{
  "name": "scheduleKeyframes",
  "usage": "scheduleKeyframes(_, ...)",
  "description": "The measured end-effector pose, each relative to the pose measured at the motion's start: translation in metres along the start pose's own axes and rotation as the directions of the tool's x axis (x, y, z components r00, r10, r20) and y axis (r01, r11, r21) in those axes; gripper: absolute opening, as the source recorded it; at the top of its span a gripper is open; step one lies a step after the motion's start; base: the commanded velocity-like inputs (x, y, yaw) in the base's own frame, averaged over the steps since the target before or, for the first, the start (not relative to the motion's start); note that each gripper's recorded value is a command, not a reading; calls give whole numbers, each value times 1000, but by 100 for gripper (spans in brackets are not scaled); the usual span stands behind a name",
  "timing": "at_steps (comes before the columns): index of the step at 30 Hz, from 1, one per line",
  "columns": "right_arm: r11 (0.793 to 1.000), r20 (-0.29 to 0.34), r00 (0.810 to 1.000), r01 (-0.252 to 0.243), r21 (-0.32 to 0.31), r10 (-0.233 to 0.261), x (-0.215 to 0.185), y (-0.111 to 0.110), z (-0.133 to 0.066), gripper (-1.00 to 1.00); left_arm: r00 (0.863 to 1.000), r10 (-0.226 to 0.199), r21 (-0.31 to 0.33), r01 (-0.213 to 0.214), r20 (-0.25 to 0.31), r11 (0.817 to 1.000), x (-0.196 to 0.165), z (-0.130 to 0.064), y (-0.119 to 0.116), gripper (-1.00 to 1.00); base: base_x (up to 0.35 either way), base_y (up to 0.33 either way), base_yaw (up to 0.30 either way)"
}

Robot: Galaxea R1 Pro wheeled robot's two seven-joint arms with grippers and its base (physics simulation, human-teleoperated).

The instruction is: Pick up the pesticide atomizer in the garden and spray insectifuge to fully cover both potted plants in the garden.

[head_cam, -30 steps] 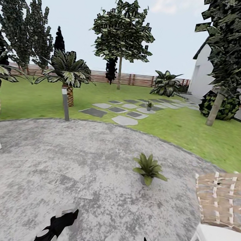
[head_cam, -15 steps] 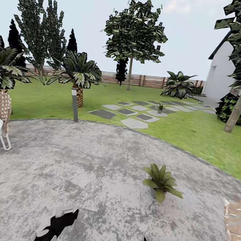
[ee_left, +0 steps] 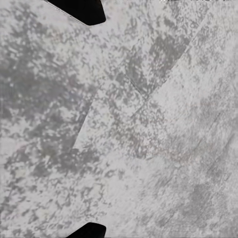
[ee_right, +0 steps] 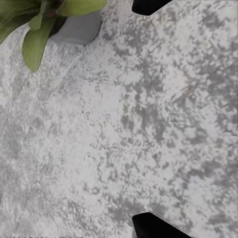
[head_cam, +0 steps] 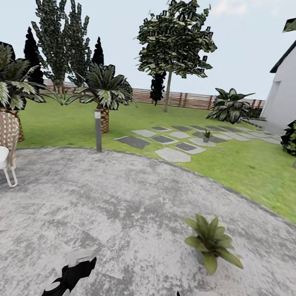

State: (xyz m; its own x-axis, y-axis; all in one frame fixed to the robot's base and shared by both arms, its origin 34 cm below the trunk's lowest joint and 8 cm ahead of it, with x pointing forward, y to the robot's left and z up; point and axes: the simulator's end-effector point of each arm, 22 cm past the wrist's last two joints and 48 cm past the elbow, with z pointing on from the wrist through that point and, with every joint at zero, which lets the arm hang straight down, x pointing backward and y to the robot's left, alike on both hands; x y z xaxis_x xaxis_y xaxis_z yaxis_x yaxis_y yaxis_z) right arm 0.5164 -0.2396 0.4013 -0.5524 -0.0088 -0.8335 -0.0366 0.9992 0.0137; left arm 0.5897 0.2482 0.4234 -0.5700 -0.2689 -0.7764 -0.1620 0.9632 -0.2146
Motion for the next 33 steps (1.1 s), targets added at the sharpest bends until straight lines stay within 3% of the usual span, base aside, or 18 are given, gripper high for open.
scheduleKeyframes(9,1000,-1,1000,0,0,0,1,0,0,100,1000,0,0,0,-1,1000,0,0,0,100,331,0,113)
scheduleKeyframes(33,1000,0,1000,0,0,0,0,0,0,100,1000,0,0,0,-1,1000,0,0,0,100,330,45,4)
